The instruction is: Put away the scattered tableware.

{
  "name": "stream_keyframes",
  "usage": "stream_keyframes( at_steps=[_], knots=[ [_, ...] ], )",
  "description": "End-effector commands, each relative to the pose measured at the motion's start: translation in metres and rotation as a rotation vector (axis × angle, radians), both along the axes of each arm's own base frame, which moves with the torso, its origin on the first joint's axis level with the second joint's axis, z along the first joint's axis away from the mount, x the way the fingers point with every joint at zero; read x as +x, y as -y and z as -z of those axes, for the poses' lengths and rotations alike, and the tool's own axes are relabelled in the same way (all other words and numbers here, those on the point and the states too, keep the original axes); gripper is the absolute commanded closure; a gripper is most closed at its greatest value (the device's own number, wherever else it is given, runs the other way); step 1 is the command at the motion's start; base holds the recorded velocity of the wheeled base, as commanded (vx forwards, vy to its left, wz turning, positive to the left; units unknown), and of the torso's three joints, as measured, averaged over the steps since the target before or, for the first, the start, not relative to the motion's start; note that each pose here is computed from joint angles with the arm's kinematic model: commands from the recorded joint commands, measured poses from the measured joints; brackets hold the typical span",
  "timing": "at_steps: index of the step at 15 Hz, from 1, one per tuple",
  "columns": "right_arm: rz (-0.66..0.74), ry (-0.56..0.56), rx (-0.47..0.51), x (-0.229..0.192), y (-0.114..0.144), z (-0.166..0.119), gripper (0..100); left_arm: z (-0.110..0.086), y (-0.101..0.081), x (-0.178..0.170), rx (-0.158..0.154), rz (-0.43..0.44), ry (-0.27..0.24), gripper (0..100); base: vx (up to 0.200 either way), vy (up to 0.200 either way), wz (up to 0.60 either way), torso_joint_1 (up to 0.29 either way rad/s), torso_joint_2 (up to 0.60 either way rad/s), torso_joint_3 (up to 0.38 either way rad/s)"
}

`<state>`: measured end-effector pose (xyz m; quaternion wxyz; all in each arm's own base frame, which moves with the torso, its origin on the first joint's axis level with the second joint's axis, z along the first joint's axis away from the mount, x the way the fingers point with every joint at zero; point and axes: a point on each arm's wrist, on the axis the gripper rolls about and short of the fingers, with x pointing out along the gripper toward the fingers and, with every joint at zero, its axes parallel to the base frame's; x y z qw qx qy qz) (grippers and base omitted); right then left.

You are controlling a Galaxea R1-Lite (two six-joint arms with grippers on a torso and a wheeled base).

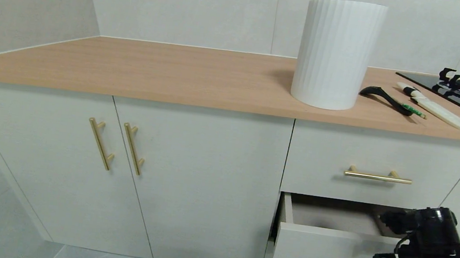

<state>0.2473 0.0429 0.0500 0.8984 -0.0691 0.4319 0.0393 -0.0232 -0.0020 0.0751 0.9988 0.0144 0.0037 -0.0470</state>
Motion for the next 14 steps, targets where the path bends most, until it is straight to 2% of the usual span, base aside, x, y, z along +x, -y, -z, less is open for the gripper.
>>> stream_keyframes(
  at_steps=[1,4,10,14],
  knots=[
    [-0.052,0.2,0.052,-0.024,-0.008,-0.073,0,0.0,0.0,0.0,0.0,0.0,0.0,0,0.0,0.0,0.0,0.0,0.0,0.0],
    [-0.029,0.239,0.1,-0.023,-0.013,-0.079,0,0.0,0.0,0.0,0.0,0.0,0.0,0,0.0,0.0,0.0,0.0,0.0,0.0],
    [0.058,0.258,0.125,0.015,-0.022,-0.039,0,0.0,0.0,0.0,0.0,0.0,0.0,0,0.0,0.0,0.0,0.0,0.0,0.0],
    [0.104,0.276,0.141,0.029,-0.025,-0.022,0,0.0,0.0,0.0,0.0,0.0,0.0,0,0.0,0.0,0.0,0.0,0.0,0.0]
  ],
)
